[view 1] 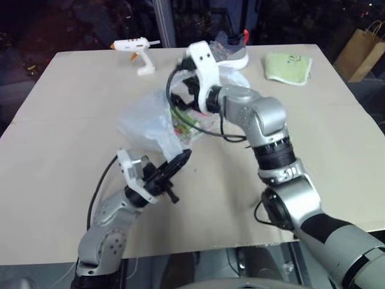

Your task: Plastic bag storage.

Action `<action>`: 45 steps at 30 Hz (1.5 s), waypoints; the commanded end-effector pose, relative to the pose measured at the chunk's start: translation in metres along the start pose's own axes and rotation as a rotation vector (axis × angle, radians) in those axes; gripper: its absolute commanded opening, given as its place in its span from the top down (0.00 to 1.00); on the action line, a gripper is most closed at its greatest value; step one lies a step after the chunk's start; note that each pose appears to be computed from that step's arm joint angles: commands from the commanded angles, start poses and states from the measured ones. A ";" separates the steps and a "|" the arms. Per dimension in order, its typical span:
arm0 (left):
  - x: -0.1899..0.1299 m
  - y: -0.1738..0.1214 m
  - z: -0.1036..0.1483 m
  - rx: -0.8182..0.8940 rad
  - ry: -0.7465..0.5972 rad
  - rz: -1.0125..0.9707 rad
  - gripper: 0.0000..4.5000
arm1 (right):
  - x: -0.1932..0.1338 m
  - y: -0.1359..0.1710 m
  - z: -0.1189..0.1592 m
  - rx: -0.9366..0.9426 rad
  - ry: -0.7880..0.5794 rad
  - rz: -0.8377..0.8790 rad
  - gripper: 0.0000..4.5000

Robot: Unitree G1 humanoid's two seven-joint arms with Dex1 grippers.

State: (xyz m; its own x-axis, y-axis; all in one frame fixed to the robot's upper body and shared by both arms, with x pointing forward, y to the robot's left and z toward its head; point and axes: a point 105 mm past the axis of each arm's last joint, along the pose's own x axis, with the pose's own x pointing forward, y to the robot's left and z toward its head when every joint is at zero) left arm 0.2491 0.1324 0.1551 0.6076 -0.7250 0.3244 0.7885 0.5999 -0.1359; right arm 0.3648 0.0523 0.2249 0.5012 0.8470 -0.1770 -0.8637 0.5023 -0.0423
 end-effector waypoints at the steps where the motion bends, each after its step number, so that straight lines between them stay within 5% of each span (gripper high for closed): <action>1: 0.001 -0.003 0.011 0.047 -0.036 -0.011 1.00 | -0.041 -0.013 -0.012 -0.120 0.039 0.055 0.02; 7: -0.001 0.000 0.011 0.054 -0.029 -0.005 1.00 | -0.104 -0.053 -0.042 -0.225 0.207 0.048 0.02; 13: -0.004 0.002 0.012 0.062 -0.022 -0.003 1.00 | -0.132 -0.148 -0.049 -0.270 0.245 -0.419 0.02; 19: -0.005 0.002 0.012 0.070 -0.017 0.000 1.00 | -0.098 -0.157 -0.025 -0.354 0.085 -0.478 0.02; 25: -0.005 0.003 0.014 0.080 -0.013 0.004 1.00 | -0.071 -0.133 0.004 -0.335 -0.091 -0.344 0.02; 28: -0.006 0.004 0.014 0.084 -0.010 0.005 1.00 | -0.072 -0.128 -0.005 -0.345 -0.070 -0.297 0.18; 36: -0.005 0.009 0.019 0.105 -0.005 0.009 1.00 | -0.091 -0.125 -0.015 -0.208 -0.053 -0.237 0.99; 45: 0.057 0.036 0.079 0.145 -0.037 -0.018 1.00 | -0.162 -0.129 0.016 0.133 -0.154 -0.152 0.99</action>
State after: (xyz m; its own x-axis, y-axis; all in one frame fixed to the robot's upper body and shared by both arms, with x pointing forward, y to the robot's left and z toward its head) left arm 0.3014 0.1407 0.2250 0.5953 -0.7289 0.3380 0.7753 0.6316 -0.0034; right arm 0.4026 -0.1393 0.2394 0.6389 0.7581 -0.1308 -0.7564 0.6501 0.0727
